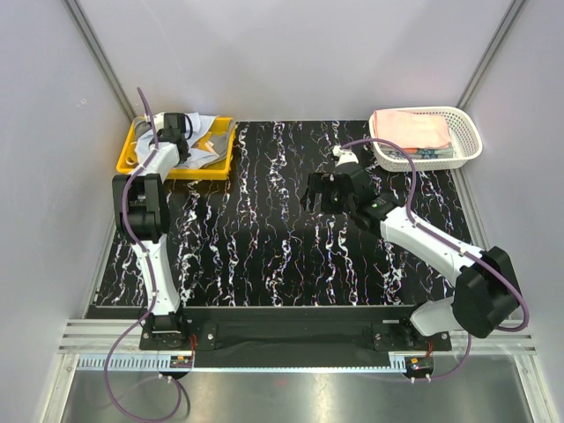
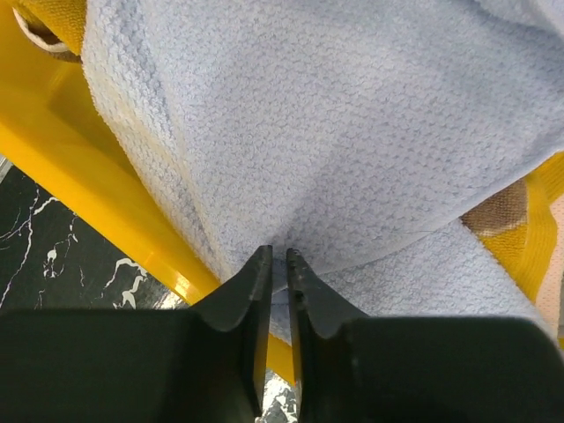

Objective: Fold and stack the towels
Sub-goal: Grab crumpled towel

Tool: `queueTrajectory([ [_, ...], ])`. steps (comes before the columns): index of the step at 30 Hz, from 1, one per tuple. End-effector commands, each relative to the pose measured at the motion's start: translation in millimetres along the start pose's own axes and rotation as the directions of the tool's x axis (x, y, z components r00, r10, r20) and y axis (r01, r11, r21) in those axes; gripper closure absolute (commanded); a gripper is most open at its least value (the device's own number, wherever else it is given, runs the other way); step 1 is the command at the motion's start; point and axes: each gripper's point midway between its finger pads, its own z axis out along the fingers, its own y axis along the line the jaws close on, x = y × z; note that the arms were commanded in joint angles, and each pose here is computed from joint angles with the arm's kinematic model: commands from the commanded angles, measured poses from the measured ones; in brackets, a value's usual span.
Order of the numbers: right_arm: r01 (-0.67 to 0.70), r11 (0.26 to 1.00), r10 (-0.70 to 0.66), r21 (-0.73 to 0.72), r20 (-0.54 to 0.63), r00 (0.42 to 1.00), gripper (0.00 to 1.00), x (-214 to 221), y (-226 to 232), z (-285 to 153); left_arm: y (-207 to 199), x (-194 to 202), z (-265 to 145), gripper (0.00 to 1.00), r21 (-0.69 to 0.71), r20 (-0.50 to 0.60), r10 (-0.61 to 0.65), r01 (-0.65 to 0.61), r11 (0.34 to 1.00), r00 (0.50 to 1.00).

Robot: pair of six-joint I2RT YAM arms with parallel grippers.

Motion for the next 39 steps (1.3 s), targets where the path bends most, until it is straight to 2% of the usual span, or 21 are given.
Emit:
queueTrajectory([
  [1, -0.014, 0.999, 0.015, -0.034, 0.029, 0.999, 0.0, -9.5, 8.5, 1.6, -7.3, -22.9, -0.4, 0.93, 0.032, 0.052, -0.043, 0.041, 0.999, 0.998],
  [3, -0.013, 0.999, 0.014, -0.034, 0.031, 0.999, 0.0, -10.0, 8.8, 2.0, -6.2, -25.4, -1.7, 0.99, 0.034, 0.054, -0.045, 0.043, 0.998, 0.998],
  [6, -0.011, 0.999, 0.012, -0.031, 0.028, 1.0, 0.0, -9.3, 8.1, 2.6, -6.5, -27.2, -5.1, 0.99, 0.039, 0.059, -0.045, 0.043, 0.998, 0.997],
  [7, -0.011, 0.999, 0.012, -0.031, 0.026, 1.0, 0.0, -8.7, 8.5, 2.5, -5.2, -28.8, -6.2, 0.96, 0.038, 0.062, -0.046, 0.044, 0.998, 0.997],
  [8, -0.012, 0.999, 0.012, -0.031, 0.028, 1.0, 0.0, -9.2, 8.5, 2.2, -4.2, -25.5, -6.2, 0.8, 0.033, 0.057, -0.043, 0.041, 0.999, 0.997],
  [10, -0.009, 1.0, 0.01, -0.028, 0.029, 1.0, 0.0, -9.3, 7.4, 2.4, -1.7, -27.3, -11.3, 0.75, 0.031, 0.062, -0.05, 0.048, 0.998, 0.997],
  [12, -0.011, 1.0, 0.012, -0.029, 0.027, 1.0, 0.0, -8.8, 7.5, 2.8, 1.0, -27.2, -15.3, 0.59, 0.037, 0.065, -0.059, 0.057, 0.998, 0.996],
  [18, -0.011, 1.0, 0.011, -0.026, 0.023, 1.0, 0.0, -7.3, 6.8, 3.8, 2.0, -20.6, -19.1, 0.46, 0.056, 0.052, -0.066, 0.063, 0.996, 0.996],
  [20, -0.011, 1.0, 0.011, -0.028, 0.022, 1.0, 0.0, -7.2, 7.0, 3.8, 1.5, -16.1, -16.8, 0.46, 0.057, 0.041, -0.06, 0.057, 0.997, 0.997],
  [23, -0.009, 1.0, 0.009, -0.023, 0.021, 1.0, 0.0, -6.3, 5.9, 4.8, 0.3, -11.5, -11.2, 0.48, 0.063, 0.024, -0.064, 0.063, 0.996, 0.998],
  [25, -0.009, 1.0, 0.01, -0.023, 0.018, 1.0, 0.0, -5.1, 6.2, 6.1, -0.6, -14.2, -9.3, 0.61, 0.071, 0.022, -0.076, 0.074, 0.995, 0.997],
  [30, -0.011, 1.0, 0.012, -0.028, 0.013, 1.0, 0.0, -4.9, 7.1, 7.7, -3.4, -10.3, -2.3, 0.75, 0.086, -0.01, -0.078, 0.079, 0.993, 0.997],
  [31, -0.009, 1.0, 0.009, -0.027, 0.01, 1.0, 0.0, -3.9, 7.2, 8.0, -6.0, -13.7, -3.3, 0.82, 0.094, -0.01, -0.083, 0.084, 0.992, 0.997],
  [35, -0.009, 1.0, 0.009, -0.027, 0.01, 1.0, 0.0, -4.1, 7.4, 8.4, -8.7, -19.2, -5.3, 0.95, 0.108, -0.001, -0.084, 0.084, 0.991, 0.996],
  [37, -0.011, 1.0, 0.012, -0.028, 0.011, 1.0, 0.0, -4.5, 7.3, 8.9, -9.1, -26.6, -9.8, 1.0, 0.116, 0.019, -0.088, 0.085, 0.99, 0.996],
  [39, -0.01, 1.0, 0.01, -0.028, 0.011, 1.0, 0.0, -4.7, 7.4, 9.6, -9.1, -41.3, -21.4, 1.0, 0.131, 0.052, -0.102, 0.094, 0.987, 0.993],
])
